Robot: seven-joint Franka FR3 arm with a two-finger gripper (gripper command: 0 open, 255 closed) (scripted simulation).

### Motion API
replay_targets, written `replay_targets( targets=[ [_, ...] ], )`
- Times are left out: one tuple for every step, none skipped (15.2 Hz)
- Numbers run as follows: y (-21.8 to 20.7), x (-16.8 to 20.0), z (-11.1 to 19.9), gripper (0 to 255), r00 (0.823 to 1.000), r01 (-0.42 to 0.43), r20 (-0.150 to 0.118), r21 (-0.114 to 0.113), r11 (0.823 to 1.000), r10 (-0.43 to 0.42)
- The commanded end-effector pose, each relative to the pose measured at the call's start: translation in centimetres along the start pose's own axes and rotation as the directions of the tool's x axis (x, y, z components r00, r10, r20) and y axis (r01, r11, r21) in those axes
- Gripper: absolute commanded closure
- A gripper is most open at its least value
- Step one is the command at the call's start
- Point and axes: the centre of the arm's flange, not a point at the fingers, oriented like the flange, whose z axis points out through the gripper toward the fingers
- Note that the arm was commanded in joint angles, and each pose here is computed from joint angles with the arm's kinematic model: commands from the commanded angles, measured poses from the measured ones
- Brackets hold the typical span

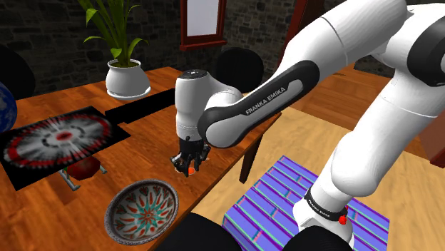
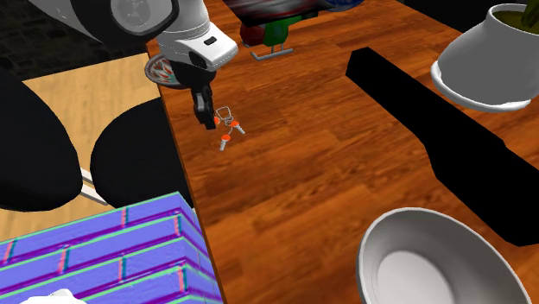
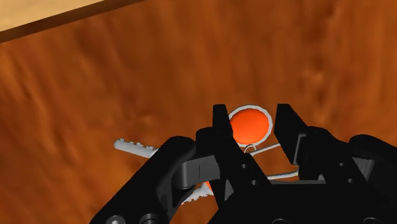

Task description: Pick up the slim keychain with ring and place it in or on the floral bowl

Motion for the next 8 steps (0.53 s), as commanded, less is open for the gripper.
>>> replay_targets(
  targets=[
    [0.2, -0.1, -0.3, 255, 1.000, -0.001, 0.010, -0.005, 1.000, 0.001],
    [0.2, -0.1, -0.9, 255, 1.000, -0.001, 0.010, -0.005, 1.000, 0.001],
    [0.2, -0.1, -1.4, 255, 1.000, -0.001, 0.010, -0.005, 1.000, 0.001],
    [0.2, -0.1, -1.9, 255, 1.000, -0.001, 0.010, -0.005, 1.000, 0.001],
    [0.2, -0.1, -2.5, 255, 1.000, -0.001, 0.010, -0.005, 1.000, 0.001],
    [0.2, -0.1, -3.0, 255, 1.000, -0.001, 0.010, -0.005, 1.000, 0.001],
    [0.2, -0.1, -3.5, 255, 1.000, -0.001, 0.010, -0.005, 1.000, 0.001],
    [0.2, -0.1, -4.0, 255, 1.000, -0.001, 0.010, -0.005, 1.000, 0.001]
  ],
)
